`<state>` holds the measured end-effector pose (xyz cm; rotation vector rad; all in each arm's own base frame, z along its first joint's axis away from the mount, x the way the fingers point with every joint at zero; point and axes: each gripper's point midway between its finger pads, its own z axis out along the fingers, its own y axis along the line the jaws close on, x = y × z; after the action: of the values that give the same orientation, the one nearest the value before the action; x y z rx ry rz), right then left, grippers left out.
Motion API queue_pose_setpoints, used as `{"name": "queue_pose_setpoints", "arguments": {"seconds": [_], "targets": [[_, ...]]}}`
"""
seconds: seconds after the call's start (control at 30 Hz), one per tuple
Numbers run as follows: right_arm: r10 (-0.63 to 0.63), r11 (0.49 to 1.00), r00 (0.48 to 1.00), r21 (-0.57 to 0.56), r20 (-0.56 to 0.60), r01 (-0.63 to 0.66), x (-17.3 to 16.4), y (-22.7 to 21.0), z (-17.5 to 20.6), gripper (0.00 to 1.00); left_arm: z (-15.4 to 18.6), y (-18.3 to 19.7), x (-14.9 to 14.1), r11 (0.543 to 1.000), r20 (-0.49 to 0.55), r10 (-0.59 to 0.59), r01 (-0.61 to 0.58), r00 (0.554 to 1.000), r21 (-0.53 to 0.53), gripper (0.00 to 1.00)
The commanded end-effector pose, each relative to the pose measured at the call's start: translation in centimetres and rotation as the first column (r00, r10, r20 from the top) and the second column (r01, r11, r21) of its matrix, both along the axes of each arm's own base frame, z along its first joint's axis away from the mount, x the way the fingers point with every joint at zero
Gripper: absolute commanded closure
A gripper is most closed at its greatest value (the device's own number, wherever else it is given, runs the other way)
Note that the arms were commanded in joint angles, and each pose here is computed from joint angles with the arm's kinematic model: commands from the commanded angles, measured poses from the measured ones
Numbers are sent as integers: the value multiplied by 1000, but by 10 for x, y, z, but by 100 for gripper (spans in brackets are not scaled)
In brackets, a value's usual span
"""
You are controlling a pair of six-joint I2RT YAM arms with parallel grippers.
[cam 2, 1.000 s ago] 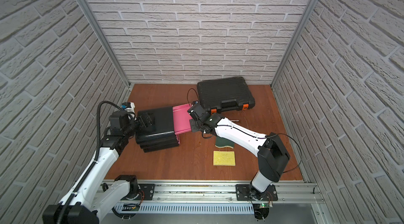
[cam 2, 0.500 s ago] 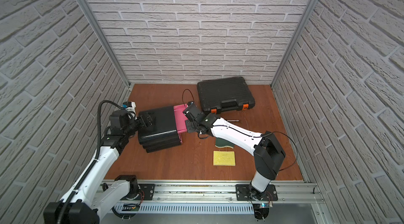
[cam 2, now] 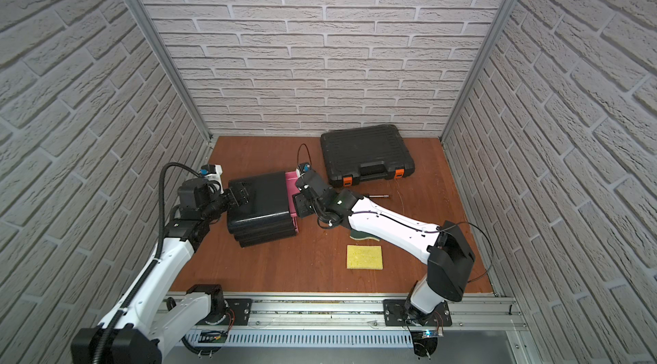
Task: Take the sponge out of the drawer
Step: Close the drawer of the storage box.
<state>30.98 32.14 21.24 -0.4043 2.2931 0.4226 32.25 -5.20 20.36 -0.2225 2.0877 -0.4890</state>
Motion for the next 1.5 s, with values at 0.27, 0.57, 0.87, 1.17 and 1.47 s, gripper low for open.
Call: {"name": "queue_pose_setpoints", "arguments": {"seconds": [0.27, 0.57, 0.87, 1.17, 1.47], "targets": [[-135, 985, 981, -92, 141, 149, -1, -60, 13, 10, 18, 7, -21, 995, 38, 91, -90, 995, -34, 2], [-36, 991, 997, -125, 69, 44, 1, -33, -22, 10, 7, -5, -26, 998, 13, 58, -57, 998, -39, 2], [56, 995, 998, -78, 16, -55, 0, -5, -40, 10, 4, -21, -11, 997, 10, -29, 29, 1000, -70, 2], [178, 983, 984, 51, -27, -177, 0, 43, -54, 9, 12, -27, 16, 988, 28, -84, 87, 996, -127, 2], [196, 976, 981, 95, -2, -195, 14, 70, -47, 9, 17, -24, 40, 985, 41, -95, 100, 995, -140, 2]]}}
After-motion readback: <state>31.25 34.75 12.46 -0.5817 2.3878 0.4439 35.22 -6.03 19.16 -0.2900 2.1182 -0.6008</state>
